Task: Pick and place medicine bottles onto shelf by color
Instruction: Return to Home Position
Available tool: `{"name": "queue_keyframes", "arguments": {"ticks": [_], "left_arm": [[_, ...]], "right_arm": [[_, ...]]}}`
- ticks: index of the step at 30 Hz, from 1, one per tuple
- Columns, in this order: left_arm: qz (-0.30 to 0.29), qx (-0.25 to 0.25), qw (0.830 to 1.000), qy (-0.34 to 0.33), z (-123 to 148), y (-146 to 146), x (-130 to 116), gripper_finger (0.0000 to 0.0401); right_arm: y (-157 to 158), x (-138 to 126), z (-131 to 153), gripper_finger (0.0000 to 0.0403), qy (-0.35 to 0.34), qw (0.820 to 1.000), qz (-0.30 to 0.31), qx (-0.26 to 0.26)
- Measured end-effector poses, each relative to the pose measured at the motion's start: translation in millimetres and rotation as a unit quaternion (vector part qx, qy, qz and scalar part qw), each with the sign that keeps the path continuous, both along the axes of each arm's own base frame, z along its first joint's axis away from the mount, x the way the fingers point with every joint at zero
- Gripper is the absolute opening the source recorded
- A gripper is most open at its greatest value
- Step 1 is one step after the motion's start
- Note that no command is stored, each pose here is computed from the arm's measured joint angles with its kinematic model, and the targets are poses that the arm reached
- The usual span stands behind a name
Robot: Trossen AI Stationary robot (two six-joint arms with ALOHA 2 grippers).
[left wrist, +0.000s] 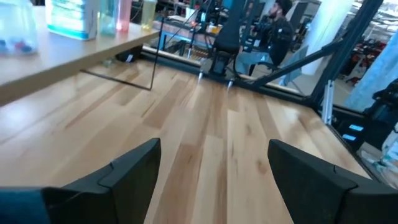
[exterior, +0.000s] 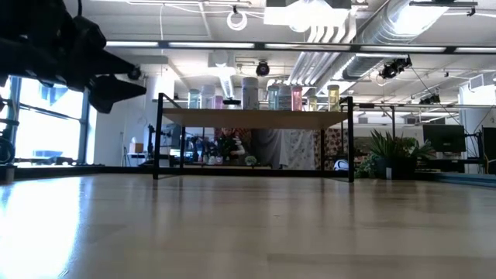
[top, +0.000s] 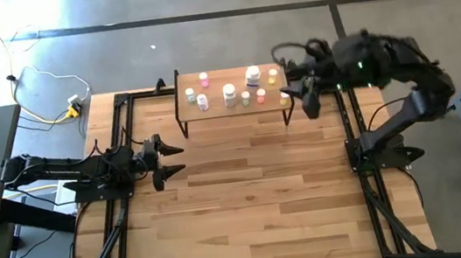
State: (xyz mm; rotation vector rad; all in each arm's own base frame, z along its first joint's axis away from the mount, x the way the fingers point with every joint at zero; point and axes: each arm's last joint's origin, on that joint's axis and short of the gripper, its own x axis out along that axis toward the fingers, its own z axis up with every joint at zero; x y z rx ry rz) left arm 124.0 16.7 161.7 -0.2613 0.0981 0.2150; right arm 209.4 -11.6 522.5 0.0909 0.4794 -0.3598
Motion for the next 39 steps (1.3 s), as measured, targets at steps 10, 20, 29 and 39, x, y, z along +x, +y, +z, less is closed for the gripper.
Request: {"name": "queue_keyframes", "arguments": {"ticks": [10, 20, 29, 39], "left_arm": [[-0.030, 0.010, 1.000, 0.001, -4, 1, -1, 0.0284], [-0.032, 0.016, 0.999, 0.032, -10, 2, -2, 0.0284], [-0.032, 0.015, 0.999, 0.036, -10, 2, -2, 0.0284], [-0.032, 0.015, 0.999, 0.036, -10, 2, -2, 0.0284]], "right_arm": [[23, -25, -77, 0.0215, -0.057, 0.997, -0.030, 0.037], [27, -46, -171, 0.0215, -0.120, 0.987, -0.033, 0.103], [25, -65, -248, 0.0215, -0.155, 0.980, -0.031, 0.123], [24, -87, -300, 0.0215, -0.180, 0.970, 0.022, 0.162]]}}
